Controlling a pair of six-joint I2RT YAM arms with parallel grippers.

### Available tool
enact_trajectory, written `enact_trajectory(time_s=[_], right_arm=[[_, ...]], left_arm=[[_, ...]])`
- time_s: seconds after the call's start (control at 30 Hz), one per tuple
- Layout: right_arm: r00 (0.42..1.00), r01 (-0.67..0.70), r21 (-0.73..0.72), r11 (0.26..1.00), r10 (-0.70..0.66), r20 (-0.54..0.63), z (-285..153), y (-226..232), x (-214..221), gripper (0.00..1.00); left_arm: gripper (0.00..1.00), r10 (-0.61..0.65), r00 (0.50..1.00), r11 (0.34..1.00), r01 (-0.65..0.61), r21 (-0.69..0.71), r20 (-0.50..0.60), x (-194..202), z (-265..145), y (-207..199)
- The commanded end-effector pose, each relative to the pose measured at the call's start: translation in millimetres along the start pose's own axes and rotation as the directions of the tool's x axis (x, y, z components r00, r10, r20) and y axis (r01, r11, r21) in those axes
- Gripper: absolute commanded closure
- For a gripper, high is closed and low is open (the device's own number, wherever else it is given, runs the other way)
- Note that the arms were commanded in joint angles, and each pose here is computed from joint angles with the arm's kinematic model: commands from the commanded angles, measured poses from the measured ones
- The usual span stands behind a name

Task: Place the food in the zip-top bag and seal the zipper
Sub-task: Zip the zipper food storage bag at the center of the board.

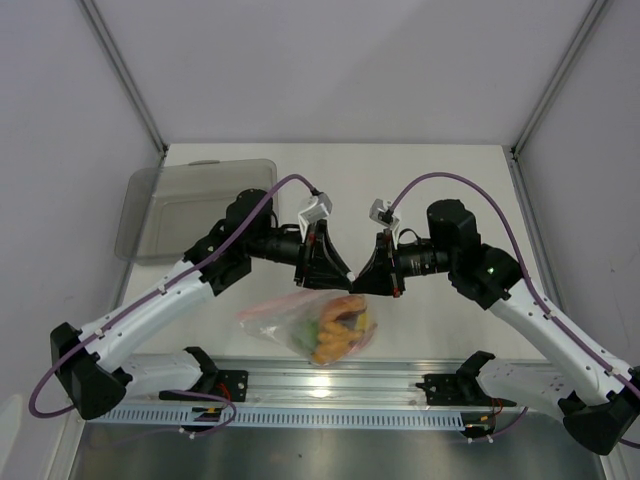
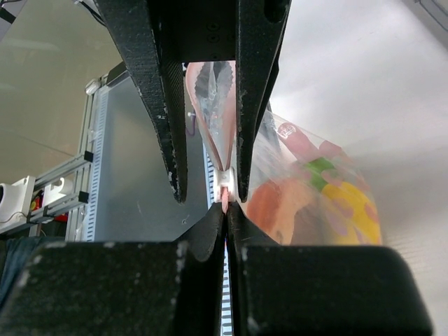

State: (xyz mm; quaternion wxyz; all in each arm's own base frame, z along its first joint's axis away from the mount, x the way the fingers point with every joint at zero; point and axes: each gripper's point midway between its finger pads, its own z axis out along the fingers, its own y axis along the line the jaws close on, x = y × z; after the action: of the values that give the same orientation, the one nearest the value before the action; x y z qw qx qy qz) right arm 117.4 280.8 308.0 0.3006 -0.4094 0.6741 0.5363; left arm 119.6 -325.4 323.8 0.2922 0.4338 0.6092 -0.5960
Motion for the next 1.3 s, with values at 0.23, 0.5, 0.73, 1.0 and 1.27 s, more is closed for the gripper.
enact_trajectory(time_s=[0.23,0.5,0.73,1.0,1.27], right_arm=[[0.998,0.058,0.025,0.998,-0.059,0.029,-5.4,6.9,-17.3,1.00],[0.996,0.032,0.143,0.989,-0.045,0.083,-9.1,-8.2,-26.3,1.00],[0.990,0.009,0.219,0.976,-0.040,0.137,-12.8,-19.3,-38.2,1.00],[0.982,0.002,0.219,0.976,-0.043,0.183,-15.8,-17.0,-42.5,1.00],[0.994,0.082,0.086,0.993,-0.088,0.072,-13.3,-1.5,-22.6,0.95]], left_arm=[[0.88,-0.043,0.999,0.999,0.043,0.017,0.015,-19.9,0.4,-4.3],[0.99,-0.074,0.997,0.997,0.074,-0.009,0.006,-12.7,-4.8,-5.4],[0.99,-0.084,0.996,0.995,0.085,-0.050,0.006,-12.6,-15.5,-15.2],[1.00,-0.126,0.992,0.984,0.124,-0.125,-0.011,5.8,-28.3,-16.5],[1.00,-0.116,0.993,0.983,0.114,-0.142,-0.006,10.4,-38.5,-26.7]])
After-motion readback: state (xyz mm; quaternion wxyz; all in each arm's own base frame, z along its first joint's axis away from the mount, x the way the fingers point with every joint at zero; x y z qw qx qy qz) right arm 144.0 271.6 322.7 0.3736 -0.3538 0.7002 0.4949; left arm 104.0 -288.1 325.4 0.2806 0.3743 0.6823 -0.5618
